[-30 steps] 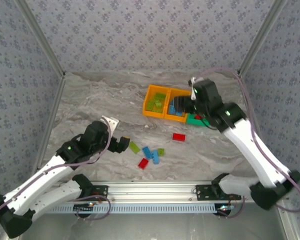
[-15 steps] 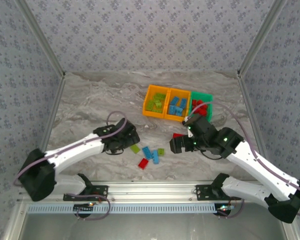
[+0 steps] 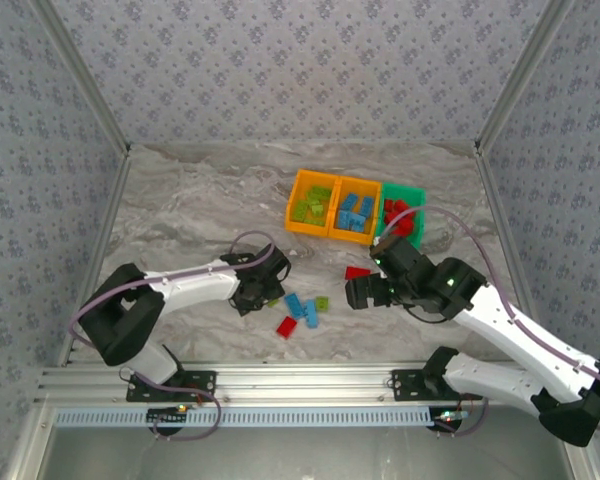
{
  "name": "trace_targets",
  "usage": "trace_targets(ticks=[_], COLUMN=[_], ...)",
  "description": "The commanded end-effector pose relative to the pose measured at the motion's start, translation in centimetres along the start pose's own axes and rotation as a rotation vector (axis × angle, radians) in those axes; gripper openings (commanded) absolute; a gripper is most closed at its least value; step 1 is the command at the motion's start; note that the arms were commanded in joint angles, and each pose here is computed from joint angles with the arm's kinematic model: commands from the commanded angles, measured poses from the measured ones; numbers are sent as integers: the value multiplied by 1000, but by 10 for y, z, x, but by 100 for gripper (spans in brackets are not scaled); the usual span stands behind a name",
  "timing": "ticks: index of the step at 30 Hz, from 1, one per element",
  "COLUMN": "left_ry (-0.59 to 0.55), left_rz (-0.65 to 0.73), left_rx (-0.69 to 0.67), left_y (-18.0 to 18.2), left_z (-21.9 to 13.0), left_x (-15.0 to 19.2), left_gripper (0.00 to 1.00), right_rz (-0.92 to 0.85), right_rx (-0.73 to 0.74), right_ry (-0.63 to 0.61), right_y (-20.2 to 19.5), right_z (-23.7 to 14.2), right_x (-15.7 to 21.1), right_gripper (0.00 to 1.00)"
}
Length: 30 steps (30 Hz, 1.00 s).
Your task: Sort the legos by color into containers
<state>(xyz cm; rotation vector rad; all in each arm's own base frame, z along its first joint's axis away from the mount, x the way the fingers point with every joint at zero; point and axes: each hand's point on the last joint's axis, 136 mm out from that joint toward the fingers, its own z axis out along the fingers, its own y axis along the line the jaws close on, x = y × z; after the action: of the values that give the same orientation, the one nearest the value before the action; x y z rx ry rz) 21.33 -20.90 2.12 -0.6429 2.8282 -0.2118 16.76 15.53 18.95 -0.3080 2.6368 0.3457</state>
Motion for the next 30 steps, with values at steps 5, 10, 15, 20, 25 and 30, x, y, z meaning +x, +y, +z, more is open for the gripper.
trace_targets(ticks=[5,10,15,20,25,30], left_ry=[-16,-20,-112,-246,-342,-349], left_rz=[10,28,166,270,290,363], left_rx=[-44,-23,140,256,247,252], left_y=[6,5,-52,-119,-168,-218], left_z=[6,-6,-52,-88,-83,-56], left_x=[-4,-11,-33,-68,-126,-167], left_gripper=[54,35,27,28,28,32], right_rz=[27,38,-4,14,66,88], right_rx=[40,46,-105,-261,-252,-219], right_ry=[-5,-19,-43,-129,-203,-207], right_y=[-9,-10,21,53,51,41], right_z=[-6,-10,-13,-19,-23,-24], right_x=[3,0,-5,-21,-33,-27], right_gripper=[100,100,100,100,100,100])
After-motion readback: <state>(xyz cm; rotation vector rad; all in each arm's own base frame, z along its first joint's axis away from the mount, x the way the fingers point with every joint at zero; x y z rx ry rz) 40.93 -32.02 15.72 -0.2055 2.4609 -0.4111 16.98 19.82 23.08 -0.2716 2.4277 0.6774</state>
